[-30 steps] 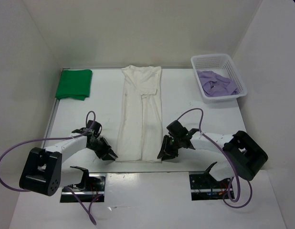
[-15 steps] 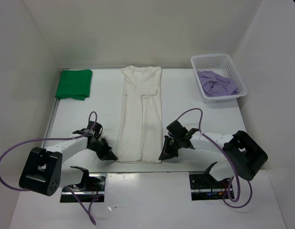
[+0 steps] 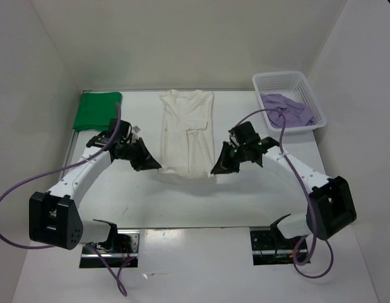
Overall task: Fold and stack the t-shirts
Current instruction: Grab the bottom of the folded rectangular tshirt with both arms, then fold the folded rectangular tshirt in 1/3 of the way
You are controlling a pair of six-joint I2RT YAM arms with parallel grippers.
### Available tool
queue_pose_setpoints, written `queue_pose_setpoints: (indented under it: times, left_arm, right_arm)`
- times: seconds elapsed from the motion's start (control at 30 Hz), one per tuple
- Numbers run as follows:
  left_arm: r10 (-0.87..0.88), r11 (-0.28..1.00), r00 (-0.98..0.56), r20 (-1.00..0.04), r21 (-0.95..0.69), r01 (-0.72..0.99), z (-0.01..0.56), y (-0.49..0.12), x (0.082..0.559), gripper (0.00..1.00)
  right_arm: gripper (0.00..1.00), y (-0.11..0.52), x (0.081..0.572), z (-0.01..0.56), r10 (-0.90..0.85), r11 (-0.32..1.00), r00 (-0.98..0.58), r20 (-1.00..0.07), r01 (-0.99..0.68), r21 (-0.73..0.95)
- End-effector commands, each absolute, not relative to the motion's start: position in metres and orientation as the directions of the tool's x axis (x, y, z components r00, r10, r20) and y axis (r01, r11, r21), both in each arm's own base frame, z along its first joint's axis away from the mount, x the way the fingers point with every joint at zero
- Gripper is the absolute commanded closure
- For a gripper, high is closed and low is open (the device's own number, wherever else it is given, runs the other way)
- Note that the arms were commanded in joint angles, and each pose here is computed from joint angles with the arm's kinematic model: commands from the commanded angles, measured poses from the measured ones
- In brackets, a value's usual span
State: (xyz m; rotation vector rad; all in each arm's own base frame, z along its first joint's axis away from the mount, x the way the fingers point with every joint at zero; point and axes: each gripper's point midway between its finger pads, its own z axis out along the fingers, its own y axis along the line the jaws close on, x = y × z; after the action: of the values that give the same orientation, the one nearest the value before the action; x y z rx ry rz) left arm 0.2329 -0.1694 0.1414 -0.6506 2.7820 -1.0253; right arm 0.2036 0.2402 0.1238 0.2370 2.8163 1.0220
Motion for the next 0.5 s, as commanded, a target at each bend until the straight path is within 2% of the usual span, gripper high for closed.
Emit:
queue_pose_setpoints:
  times: [0.0, 0.1, 0.17, 0.2, 0.23, 0.3, 0.33, 0.47]
  left_arm:
    - [-0.503, 0.635, -0.864, -0.023, -0.688, -0.351, 0.147, -0.16, 0.28, 1.0]
    - [-0.565, 0.651, -0.816, -0.117, -0.671, -0.355, 0.144, -0.147, 0.325, 1.0]
    - [-0.579, 0.648, -0.8, -0.154, -0.682, -0.337, 0.145, -0.147, 0.349, 1.0]
    - [-0.588, 0.66, -0.796, -0.14, -0.651, -0.373, 0.129, -0.145, 0.359, 1.0]
    - [-0.583, 0.662, -0.793, -0.176, -0.668, -0.339, 0.14, -0.147, 0.378, 1.0]
    - [-0.581, 0.671, -0.793, -0.186, -0.66, -0.337, 0.127, -0.148, 0.402, 1.0]
    - [-0.581, 0.682, -0.783, -0.222, -0.659, -0.318, 0.134, -0.146, 0.417, 1.0]
    - [-0.584, 0.703, -0.777, -0.236, -0.626, -0.338, 0.109, -0.14, 0.453, 0.99]
  right_arm:
    - [0.99, 0.227, 0.254, 0.133, 0.176, 0.793, -0.963, -0.202, 0.017, 0.609]
    - [0.99, 0.219, 0.32, 0.138, 0.235, 0.796, -0.929, -0.286, 0.015, 0.606]
    - [0.99, 0.22, 0.346, 0.126, 0.243, 0.799, -0.925, -0.291, 0.021, 0.601]
    - [0.99, 0.221, 0.364, 0.135, 0.235, 0.81, -0.909, -0.345, -0.013, 0.586]
    - [0.99, 0.218, 0.376, 0.124, 0.247, 0.822, -0.909, -0.336, 0.012, 0.57]
    - [0.99, 0.218, 0.402, 0.132, 0.242, 0.831, -0.889, -0.39, -0.017, 0.556]
    - [0.99, 0.21, 0.414, 0.117, 0.248, 0.84, -0.894, -0.373, 0.006, 0.543]
    - [0.99, 0.211, 0.454, 0.111, 0.26, 0.841, -0.882, -0.394, 0.005, 0.542]
